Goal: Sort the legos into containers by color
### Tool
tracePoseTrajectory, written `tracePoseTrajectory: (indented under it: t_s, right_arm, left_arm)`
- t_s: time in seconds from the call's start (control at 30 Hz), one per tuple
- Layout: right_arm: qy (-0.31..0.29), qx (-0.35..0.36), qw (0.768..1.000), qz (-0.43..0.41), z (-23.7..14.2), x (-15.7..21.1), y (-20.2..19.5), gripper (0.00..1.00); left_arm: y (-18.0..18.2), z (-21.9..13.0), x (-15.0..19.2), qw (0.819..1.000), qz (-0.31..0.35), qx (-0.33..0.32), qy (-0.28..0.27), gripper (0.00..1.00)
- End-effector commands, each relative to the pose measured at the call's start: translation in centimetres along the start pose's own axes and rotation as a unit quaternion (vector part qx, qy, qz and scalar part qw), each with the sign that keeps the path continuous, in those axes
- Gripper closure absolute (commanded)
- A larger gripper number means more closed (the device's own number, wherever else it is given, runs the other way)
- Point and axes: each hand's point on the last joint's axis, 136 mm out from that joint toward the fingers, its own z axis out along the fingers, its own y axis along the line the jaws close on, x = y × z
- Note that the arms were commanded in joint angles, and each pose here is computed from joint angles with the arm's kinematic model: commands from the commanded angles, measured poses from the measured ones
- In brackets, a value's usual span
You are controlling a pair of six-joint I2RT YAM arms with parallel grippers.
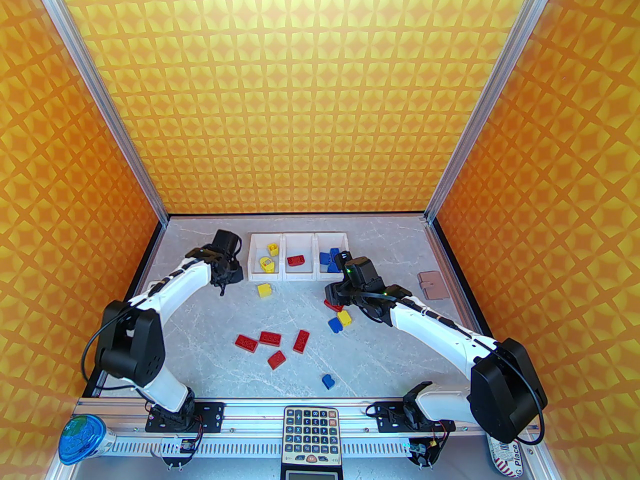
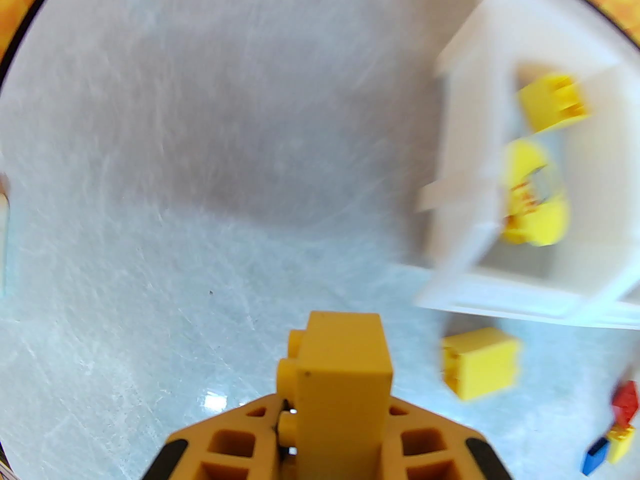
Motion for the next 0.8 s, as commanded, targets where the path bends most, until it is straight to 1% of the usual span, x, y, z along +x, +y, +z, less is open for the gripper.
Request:
tracePoseTrajectory:
  t_s: [0.0,0.07,0.2,0.33,0.43,0.6,0.63,0.67,0.77]
  right_arm:
    - [-0.008,-0.001,1.000,-0.010,-0.4,-0.2,0.2,0.40]
    - [-0.007,0.000,1.000,-0.010,-0.4,-0.1,0.2,0.41]
    - [-0.007,0.000,1.000,-0.009,-0.4,-0.1,0.2,0.41]
    - [-0.006,-0.001,1.000,-0.010,-0.3,0.0,0.2,0.41]
    - [-0.007,0.000,1.000,-0.009,-0.3,-0.1,0.1,0.41]
    - [-0.004,0.000,1.000,-0.010,-0.2,0.0,0.1,0.41]
    - [-0.005,0.002,1.000,-0.010,-0.2,0.0,0.1,0.40]
    - [-0.005,0.003,1.000,-0.010,-0.2,0.1,0.0,0.40]
    - [-0.002,0.005,1.000,-0.010,-0.1,0.1,0.0,0.40]
  left_arm:
    - [-1.7,-1.4,-1.6,1.000,0.026,0.009,-0.012,0.82]
    - [-3.4,-1.4,-2.6,0.998,0.041,0.037,-0.014,0.80]
    - [-5.5,-0.8,-5.2,0.996,0.067,0.050,-0.031,0.78]
    - [-7.2,1.3,-7.2,0.994,0.094,0.049,-0.029,0.78]
    - [-8.2,3.0,-8.6,0.993,0.100,0.048,-0.028,0.78]
    - [-9.0,6.1,-9.1,0.994,0.107,0.034,0.000,0.77]
    - [-9.1,6.6,-9.2,0.994,0.108,0.032,0.002,0.71]
    - [-9.1,6.9,-9.2,0.994,0.109,0.030,0.004,0.62]
    - [-8.9,7.1,-9.4,0.994,0.107,0.025,0.005,0.44]
